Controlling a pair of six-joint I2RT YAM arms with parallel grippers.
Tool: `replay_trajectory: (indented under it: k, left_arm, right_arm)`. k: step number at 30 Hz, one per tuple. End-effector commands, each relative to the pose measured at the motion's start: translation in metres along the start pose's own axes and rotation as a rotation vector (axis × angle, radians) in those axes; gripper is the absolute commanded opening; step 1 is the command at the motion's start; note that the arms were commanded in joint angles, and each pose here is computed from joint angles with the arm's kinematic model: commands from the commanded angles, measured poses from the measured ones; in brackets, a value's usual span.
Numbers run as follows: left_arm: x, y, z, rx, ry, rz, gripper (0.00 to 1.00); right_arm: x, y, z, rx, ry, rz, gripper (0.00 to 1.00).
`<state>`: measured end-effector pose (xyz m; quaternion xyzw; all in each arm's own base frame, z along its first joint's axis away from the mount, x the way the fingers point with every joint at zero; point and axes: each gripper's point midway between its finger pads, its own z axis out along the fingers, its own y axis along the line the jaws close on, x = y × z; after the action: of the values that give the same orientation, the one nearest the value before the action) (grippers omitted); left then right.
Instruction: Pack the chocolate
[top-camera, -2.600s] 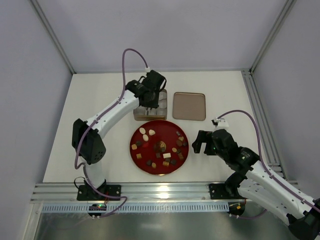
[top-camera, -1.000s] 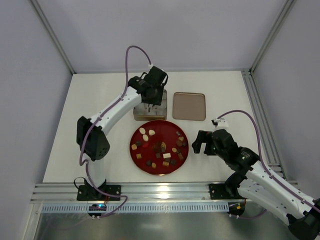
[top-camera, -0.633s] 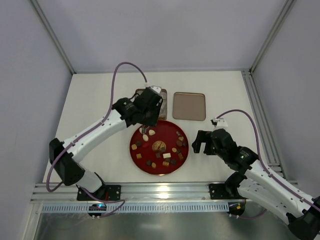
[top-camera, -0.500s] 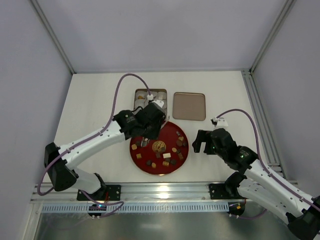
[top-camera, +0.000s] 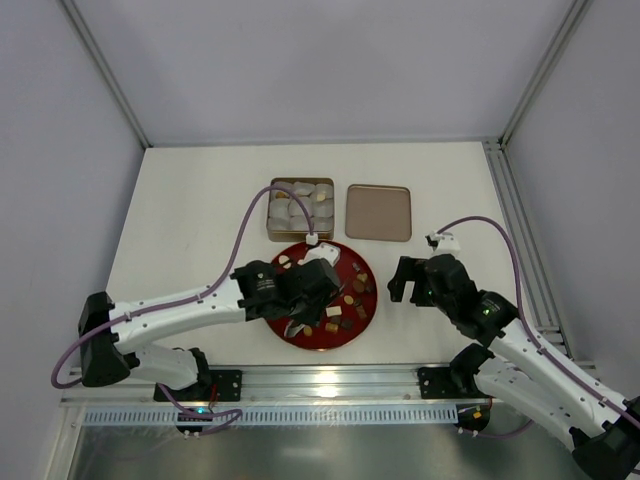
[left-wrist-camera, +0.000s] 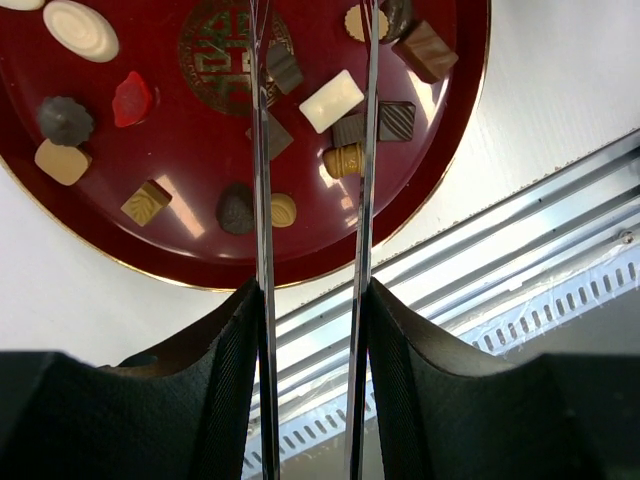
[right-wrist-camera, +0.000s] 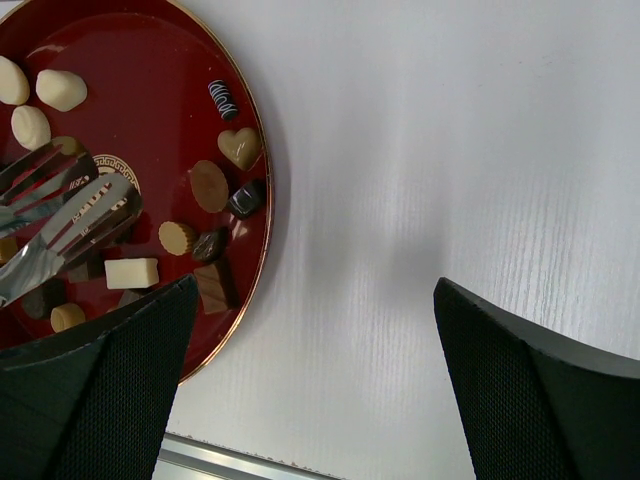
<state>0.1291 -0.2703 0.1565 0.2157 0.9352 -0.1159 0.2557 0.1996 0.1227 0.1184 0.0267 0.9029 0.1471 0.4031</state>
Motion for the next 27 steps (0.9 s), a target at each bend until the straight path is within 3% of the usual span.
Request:
replay_trajectory:
  k: [1, 27]
  left_arm:
    - [-0.006, -0.015, -0.001, 0.055, -0.051, -0.035, 0.44]
    - [0.014, -0.030, 0.025, 0.001, 0.014, 0.036, 0.43]
  right_arm:
    - [-0.018, 0.005, -0.007, -0.012, -0.054, 0.017, 1.00]
    - [-0.015, 0.006, -0.006, -0.020, -0.047, 0.023, 1.00]
